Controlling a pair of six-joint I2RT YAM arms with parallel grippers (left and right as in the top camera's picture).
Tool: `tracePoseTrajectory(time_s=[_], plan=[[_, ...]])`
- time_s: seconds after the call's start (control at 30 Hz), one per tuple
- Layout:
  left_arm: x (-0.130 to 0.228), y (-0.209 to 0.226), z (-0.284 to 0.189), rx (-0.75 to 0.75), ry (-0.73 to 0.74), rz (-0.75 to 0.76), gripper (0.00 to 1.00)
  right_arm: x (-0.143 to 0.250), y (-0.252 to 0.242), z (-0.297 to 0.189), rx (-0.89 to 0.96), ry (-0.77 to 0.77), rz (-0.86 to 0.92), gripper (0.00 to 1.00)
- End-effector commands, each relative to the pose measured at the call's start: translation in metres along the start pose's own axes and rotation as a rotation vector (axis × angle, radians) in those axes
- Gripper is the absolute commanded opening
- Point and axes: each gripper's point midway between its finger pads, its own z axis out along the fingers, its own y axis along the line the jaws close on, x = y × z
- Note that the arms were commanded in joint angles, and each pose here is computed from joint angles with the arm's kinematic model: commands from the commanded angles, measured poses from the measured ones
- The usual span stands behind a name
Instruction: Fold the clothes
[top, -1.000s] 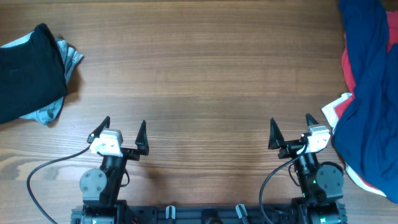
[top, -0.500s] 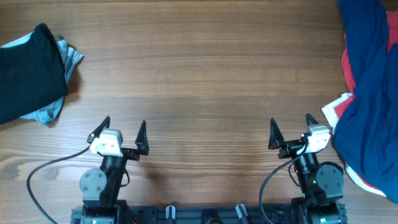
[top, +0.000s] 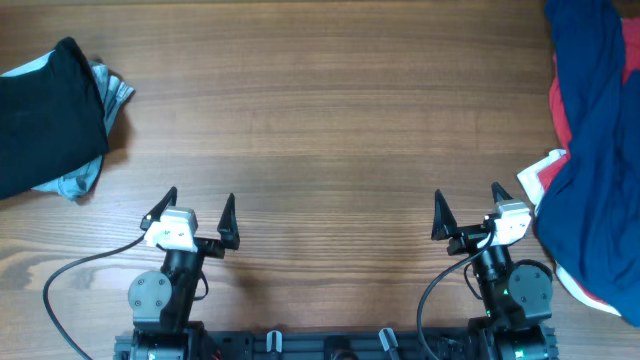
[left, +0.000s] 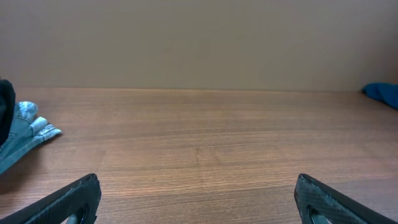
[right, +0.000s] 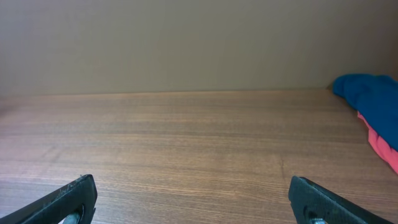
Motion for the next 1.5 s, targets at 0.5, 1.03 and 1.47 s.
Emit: tracePoseTrajectory(time_s=[0.5,1.03,1.47], plan=[[0.006,-0.011,0.003,0.055,0.071,-0.364,1.00,-0.017,-0.001,-0.003,0.008,-0.034,0.073,1.00],[-0.033,-0.006,0.068,-0.038,0.587,-0.311,1.00,-0.008,-0.004,0.052,0.093,0.648,0.088,1.00],[-0.036,0.003,0.085,-0.090,0.561,-0.357,0.83,0.081,-0.204,-0.023,1.134,0.898,0.408,0.95]])
